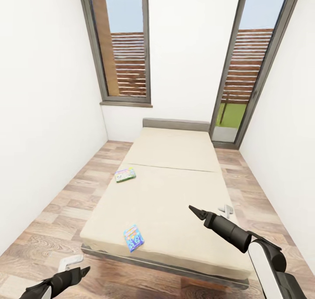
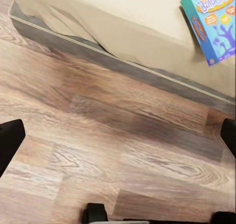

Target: Put all the toys in the child's room - the three board games (two on the bed and one on the table), the two jigsaw puzzles on the table, and the tennis ball on the table - inside the toy box on the table in the child's room.

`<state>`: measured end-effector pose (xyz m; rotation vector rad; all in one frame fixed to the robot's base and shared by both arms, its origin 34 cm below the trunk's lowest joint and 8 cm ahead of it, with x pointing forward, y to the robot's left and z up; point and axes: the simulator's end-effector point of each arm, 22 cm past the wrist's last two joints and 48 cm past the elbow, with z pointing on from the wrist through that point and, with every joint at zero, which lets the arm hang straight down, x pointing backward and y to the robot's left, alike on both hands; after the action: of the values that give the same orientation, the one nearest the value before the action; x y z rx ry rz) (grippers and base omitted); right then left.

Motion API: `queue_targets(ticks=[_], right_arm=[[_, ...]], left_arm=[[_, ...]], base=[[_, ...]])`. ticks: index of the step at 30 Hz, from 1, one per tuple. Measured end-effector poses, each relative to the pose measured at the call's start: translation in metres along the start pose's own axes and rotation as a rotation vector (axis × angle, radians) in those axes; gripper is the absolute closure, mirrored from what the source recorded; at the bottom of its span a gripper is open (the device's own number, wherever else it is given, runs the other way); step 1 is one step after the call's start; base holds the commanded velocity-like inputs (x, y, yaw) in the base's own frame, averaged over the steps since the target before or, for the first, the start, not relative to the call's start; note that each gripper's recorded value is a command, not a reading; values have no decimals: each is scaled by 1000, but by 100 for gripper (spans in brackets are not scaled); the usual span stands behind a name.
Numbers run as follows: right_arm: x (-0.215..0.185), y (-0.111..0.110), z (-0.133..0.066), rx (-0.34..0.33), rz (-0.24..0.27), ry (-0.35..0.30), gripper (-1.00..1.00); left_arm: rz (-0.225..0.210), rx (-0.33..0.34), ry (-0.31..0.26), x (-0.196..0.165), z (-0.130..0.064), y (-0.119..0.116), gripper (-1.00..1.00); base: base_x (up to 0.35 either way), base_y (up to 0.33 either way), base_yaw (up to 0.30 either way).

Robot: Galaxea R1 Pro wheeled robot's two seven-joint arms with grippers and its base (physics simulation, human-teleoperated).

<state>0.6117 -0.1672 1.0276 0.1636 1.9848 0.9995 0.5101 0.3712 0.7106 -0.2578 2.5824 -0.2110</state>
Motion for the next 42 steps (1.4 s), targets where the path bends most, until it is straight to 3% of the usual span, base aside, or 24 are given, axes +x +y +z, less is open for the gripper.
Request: queue_targets(ticks=[5, 10, 17, 35, 38, 42], right_arm=[[-1, 0, 0, 1, -2, -2, -100], [-1, 0, -1, 2, -3, -3, -100], [-1, -1, 1, 1, -2, -1, -100], [1, -12, 9, -2, -3, -5, -100], [3, -11, 11, -15, -2, -5, -100], [4, 5, 12, -99, 11, -6, -100]], left_arm=[[-19, 154, 36, 7, -3, -33, -100], [-42, 224, 68, 13, -7, -48, -100], [-63, 235, 80, 15, -6, -50, -100], [-69, 240, 80, 15, 8, -51, -100], [-70, 241, 81, 16, 11, -51, -100], [-73, 242, 81, 17, 14, -50, -100]], base=[[-4, -14, 0], [-1, -2, 0], [0, 0, 0], [0, 0, 0], [0, 0, 0], [0, 0, 0]])
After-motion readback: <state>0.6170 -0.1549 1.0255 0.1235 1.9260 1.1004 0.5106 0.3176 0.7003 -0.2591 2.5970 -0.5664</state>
